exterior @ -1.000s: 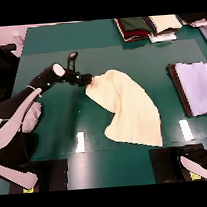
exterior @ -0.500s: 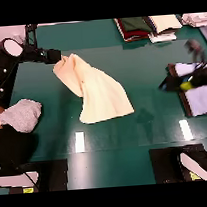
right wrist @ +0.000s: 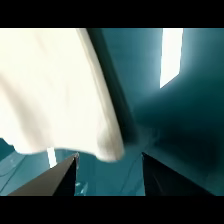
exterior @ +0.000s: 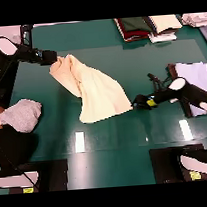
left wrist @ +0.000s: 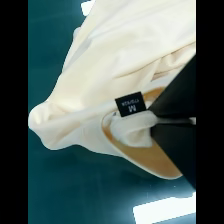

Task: Fold the shirts.

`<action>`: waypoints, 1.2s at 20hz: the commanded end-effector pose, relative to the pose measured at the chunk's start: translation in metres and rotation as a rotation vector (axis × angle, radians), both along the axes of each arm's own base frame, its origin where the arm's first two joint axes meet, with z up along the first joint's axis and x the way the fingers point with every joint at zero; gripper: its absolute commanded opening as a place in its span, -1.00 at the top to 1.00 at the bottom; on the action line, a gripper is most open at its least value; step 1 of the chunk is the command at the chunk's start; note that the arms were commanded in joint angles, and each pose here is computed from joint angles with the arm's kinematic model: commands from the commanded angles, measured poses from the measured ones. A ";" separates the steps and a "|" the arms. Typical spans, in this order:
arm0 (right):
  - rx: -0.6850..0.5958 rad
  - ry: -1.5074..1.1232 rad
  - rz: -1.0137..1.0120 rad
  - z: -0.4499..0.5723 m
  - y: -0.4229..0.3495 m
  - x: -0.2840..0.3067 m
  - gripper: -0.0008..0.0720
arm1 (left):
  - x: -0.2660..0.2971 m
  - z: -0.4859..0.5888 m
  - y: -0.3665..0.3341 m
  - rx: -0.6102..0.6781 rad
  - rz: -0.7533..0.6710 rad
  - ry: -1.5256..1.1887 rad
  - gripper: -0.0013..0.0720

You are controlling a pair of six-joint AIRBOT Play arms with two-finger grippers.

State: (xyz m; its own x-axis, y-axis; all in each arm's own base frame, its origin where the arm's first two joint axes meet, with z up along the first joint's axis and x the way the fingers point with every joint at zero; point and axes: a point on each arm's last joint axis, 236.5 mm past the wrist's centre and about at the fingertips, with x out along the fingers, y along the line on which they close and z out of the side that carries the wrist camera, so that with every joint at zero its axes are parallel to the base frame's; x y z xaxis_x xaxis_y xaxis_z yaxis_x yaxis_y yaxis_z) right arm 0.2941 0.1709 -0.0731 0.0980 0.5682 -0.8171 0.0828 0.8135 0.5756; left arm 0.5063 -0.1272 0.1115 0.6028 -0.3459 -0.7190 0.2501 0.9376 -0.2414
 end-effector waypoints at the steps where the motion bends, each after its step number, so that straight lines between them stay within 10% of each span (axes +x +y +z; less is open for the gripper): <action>1: 0.004 0.012 0.053 -0.016 0.030 0.015 -0.02 | -0.001 0.000 0.001 0.003 -0.001 0.005 0.89; 3: 0.009 0.013 0.093 -0.015 0.040 0.021 0.93 | -0.001 0.000 0.003 0.012 0.000 0.002 0.89; 13: -0.186 -0.760 0.016 0.290 -0.066 0.107 0.93 | -0.072 0.221 0.063 0.196 0.102 -0.559 0.89; 24: -0.492 -1.285 -0.306 0.541 -0.173 -0.016 0.93 | -0.289 0.400 0.075 0.021 0.135 -1.076 0.90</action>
State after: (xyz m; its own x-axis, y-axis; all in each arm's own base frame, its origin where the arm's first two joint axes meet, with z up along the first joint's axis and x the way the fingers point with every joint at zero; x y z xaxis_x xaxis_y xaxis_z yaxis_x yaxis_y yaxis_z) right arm 0.3082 0.0123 0.4355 0.9595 0.1639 -0.2290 -0.1425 0.9840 0.1072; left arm 0.2638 -0.0489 0.4888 0.9752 -0.1895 0.1140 0.1808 0.9800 0.0825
